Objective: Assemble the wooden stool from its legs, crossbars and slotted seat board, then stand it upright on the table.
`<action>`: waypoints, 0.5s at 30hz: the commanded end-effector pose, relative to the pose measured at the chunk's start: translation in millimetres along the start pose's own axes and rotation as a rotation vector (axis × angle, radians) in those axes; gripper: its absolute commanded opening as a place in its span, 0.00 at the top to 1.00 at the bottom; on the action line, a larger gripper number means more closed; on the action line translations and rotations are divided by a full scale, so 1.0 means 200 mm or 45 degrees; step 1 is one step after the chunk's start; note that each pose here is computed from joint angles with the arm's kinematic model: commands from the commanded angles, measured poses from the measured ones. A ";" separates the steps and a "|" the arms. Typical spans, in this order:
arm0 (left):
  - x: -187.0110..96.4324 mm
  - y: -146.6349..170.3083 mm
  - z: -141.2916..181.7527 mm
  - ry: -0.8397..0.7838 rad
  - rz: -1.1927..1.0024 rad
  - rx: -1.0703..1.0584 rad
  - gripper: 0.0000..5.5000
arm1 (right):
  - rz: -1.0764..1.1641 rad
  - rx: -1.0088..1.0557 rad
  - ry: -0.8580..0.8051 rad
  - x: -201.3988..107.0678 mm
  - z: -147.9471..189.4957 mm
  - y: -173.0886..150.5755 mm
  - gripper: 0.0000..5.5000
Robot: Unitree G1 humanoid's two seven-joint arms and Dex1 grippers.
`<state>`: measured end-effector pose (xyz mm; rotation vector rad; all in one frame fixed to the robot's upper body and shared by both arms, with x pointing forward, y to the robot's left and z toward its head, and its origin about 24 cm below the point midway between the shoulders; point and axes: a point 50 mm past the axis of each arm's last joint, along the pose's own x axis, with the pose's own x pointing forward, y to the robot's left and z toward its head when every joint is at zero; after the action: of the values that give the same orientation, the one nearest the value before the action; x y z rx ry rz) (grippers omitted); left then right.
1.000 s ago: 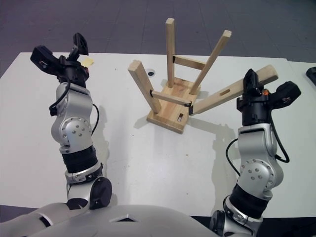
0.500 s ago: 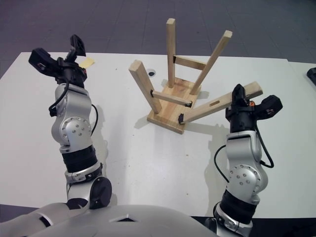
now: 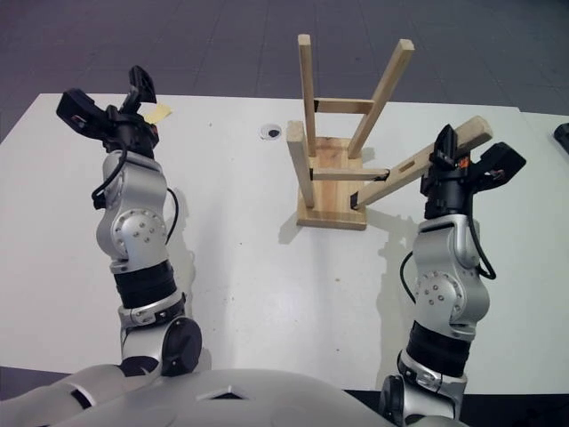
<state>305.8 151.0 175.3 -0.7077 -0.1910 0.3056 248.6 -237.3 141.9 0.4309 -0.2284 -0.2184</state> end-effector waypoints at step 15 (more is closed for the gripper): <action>-0.02 -0.08 0.00 0.046 -0.057 -0.044 0.02 | -0.156 -0.299 0.253 -0.26 -0.31 -0.24 0.81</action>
<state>306.0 144.0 178.2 -0.7085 -0.1745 0.2642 231.7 -228.8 122.1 0.2963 -0.3300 -0.1651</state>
